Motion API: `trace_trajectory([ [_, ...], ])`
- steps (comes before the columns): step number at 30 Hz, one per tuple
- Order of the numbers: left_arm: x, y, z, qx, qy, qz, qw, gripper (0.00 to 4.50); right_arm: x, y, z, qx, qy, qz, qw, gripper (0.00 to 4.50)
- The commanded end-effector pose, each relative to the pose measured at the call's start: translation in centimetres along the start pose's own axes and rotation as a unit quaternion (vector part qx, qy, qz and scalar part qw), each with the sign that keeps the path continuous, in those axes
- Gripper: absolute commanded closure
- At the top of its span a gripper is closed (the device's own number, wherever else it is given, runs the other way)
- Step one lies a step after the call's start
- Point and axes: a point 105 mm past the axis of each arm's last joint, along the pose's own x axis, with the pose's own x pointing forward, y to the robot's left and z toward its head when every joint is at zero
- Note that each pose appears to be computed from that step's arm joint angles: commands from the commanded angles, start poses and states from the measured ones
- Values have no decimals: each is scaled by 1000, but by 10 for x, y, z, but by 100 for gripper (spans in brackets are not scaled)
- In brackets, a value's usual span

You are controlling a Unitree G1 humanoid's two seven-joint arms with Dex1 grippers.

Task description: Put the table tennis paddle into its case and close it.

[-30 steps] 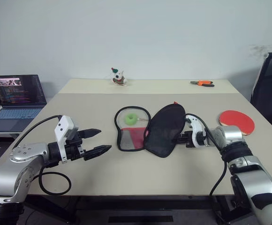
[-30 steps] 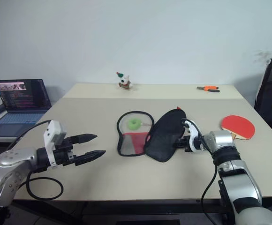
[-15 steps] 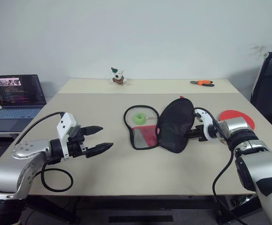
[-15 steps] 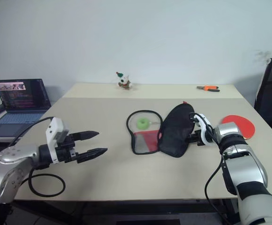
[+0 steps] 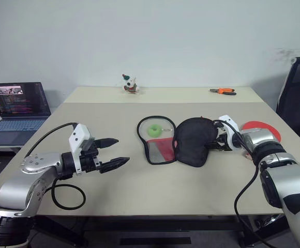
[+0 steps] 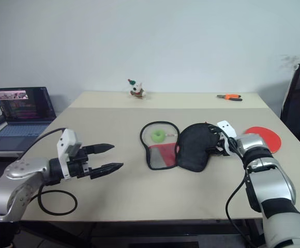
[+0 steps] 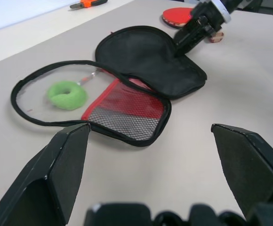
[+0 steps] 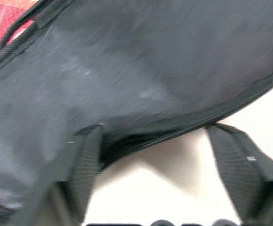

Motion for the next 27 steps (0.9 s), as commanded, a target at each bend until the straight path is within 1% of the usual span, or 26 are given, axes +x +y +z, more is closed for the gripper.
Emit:
trace_trajectory([
  [1,2,-1,13,24,-19,-7,1000,0,-20,-15,32,-10,-68,-31,997,3],
  [5,7,-5,25,21,-41,-23,999,0,-28,-34,19,1,-85,-84,993,3],
  [8,14,-5,32,29,-53,-30,998,0,-35,-49,7,31,-102,-145,984,3],
  [10,21,-5,38,32,-66,-32,997,0,-43,-61,-1,65,-118,-197,971,3],
  [13,29,-6,44,35,-77,-39,996,0,-54,-71,-10,97,-139,-258,951,3],
  [16,38,-9,46,38,-81,-54,995,0,-69,-81,-24,143,-168,-341,914,3],
  [18,41,-9,44,40,-77,-59,995,0,-71,-81,-34,157,-168,-368,901,3],
  [21,42,-9,43,40,-73,-64,994,0,-68,-75,-48,182,-160,-389,889,3],
  [27,44,-7,42,45,-72,-66,994,0,-43,-61,-62,228,-131,-372,890,3],
])
